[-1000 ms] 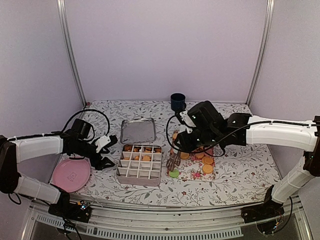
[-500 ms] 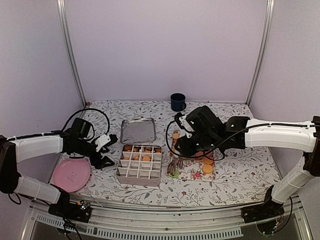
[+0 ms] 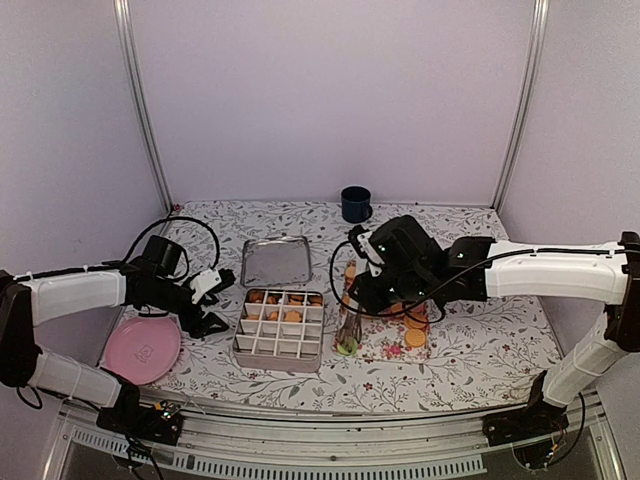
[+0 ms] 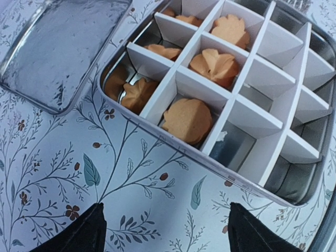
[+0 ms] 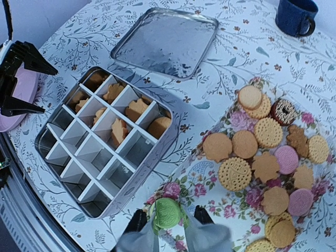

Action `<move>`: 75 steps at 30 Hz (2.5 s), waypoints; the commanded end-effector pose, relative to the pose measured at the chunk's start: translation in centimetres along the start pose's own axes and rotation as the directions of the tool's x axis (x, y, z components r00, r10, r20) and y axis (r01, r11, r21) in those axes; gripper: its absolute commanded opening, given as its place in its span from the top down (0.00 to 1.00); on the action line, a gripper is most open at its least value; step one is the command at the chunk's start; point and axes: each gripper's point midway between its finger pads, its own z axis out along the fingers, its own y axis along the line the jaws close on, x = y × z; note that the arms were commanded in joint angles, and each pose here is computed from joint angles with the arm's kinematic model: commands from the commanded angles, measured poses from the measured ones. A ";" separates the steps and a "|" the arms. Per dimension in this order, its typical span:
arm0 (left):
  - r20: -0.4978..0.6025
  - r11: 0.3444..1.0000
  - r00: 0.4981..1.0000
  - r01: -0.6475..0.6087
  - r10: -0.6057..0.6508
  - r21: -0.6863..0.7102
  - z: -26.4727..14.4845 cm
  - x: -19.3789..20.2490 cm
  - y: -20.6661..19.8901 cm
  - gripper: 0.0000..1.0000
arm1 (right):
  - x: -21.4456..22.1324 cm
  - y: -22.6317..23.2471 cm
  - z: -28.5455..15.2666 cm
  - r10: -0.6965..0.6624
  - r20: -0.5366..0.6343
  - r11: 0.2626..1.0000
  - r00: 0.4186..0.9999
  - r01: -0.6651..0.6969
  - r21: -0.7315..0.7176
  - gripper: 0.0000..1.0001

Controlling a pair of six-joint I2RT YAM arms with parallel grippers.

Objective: Pack the cookies
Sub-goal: Pick up the fake cookies from the plate, then place the fake cookies in the empty pocket of the box.

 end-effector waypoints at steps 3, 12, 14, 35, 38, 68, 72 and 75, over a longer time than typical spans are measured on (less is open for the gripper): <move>0.025 1.000 1.000 -0.016 0.017 -0.026 -0.9 -1.2 0.8 0.20 | 0.9 -0.3 -0.5 0.016 -0.015 1.000 1.000 -0.016 0.013 0.92; 0.027 0.999 0.999 -0.018 0.019 -0.030 -1.0 -1.4 1.0 0.20 | -2.4 1.4 -3.8 0.062 0.086 0.994 0.994 -0.054 -0.097 1.00; 0.026 0.999 0.999 -0.019 0.020 -0.030 -1.0 -1.4 1.0 0.20 | -2.7 1.8 -4.2 0.062 0.104 0.991 0.993 -0.048 -0.126 1.00; 0.017 0.999 1.000 -0.022 0.023 -0.040 -1.0 -1.1 1.1 0.20 | -0.1 1.6 -1.0 0.006 0.010 0.996 1.000 -0.005 -0.092 0.97; 0.017 0.999 1.000 -0.022 0.023 -0.041 -1.0 -1.1 1.1 0.20 | -0.2 1.5 -1.1 -0.007 0.005 0.996 1.000 0.008 -0.085 0.87; 0.021 0.999 1.000 -0.006 0.007 -0.042 -1.1 -0.9 1.5 0.21 | -13.0 5.0 -6.6 -0.085 0.298 0.986 0.951 0.123 -0.112 1.00; 0.017 0.999 1.000 -0.008 0.009 -0.041 -1.1 -0.6 1.4 0.21 | -12.6 5.2 -4.1 -0.119 0.262 0.986 0.958 0.146 -0.085 1.00; 0.015 0.999 1.000 -0.010 0.010 -0.042 -1.0 -0.4 1.3 0.21 | -12.1 5.1 -2.6 -0.134 0.237 0.986 0.962 0.153 -0.061 1.00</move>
